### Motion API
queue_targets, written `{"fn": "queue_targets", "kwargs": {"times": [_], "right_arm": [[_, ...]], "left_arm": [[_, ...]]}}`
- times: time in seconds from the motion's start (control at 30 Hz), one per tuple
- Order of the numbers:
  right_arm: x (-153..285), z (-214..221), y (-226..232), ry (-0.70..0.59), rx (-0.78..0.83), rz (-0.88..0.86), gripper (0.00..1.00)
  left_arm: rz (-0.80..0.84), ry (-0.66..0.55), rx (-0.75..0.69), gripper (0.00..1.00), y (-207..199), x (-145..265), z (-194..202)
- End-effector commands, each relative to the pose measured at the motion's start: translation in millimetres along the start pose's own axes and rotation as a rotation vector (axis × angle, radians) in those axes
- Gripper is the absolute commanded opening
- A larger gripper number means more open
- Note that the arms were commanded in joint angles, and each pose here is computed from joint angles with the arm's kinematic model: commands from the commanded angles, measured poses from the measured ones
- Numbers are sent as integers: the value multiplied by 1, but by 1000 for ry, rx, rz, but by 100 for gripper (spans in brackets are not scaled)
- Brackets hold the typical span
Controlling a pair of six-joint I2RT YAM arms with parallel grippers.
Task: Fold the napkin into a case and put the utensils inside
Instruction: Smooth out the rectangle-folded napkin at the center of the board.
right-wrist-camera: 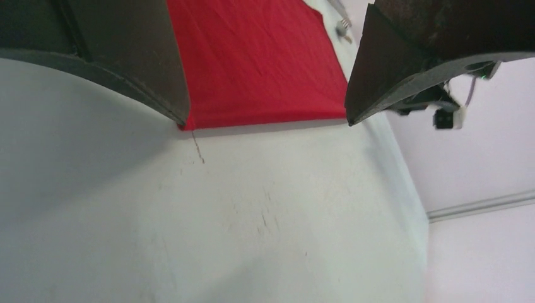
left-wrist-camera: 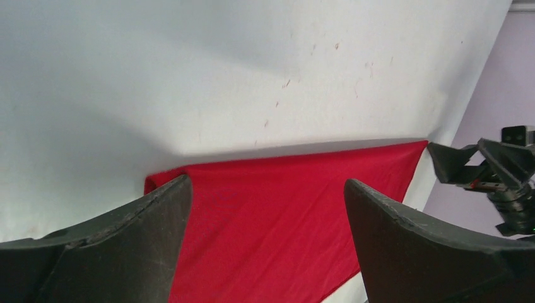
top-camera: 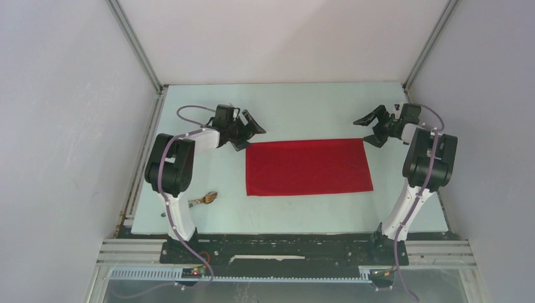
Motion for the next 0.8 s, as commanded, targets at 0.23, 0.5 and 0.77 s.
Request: {"fn": "queue_targets", "kwargs": {"times": [0.23,0.5,0.77], "right_arm": [[75,24,37,-119,299,535,100],[88,61,-3,84,282,730,98],[80,56,-16,192,299,731,83]], "left_arm": [[260,-83,-177,100,-98,149,-14],[364,39,-512,100,-127,213,50],[255,43,-601,100,-97,211,73]]}}
Point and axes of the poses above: each gripper's point midway between its finger pads, its own x axis back along the fingers, its own y axis along the line the jaws close on, z = x × y, the point moved 6 cm from there along x, back along the fingers, and after that the axes turned 14 degrees about -x, right-handed, at the moved point
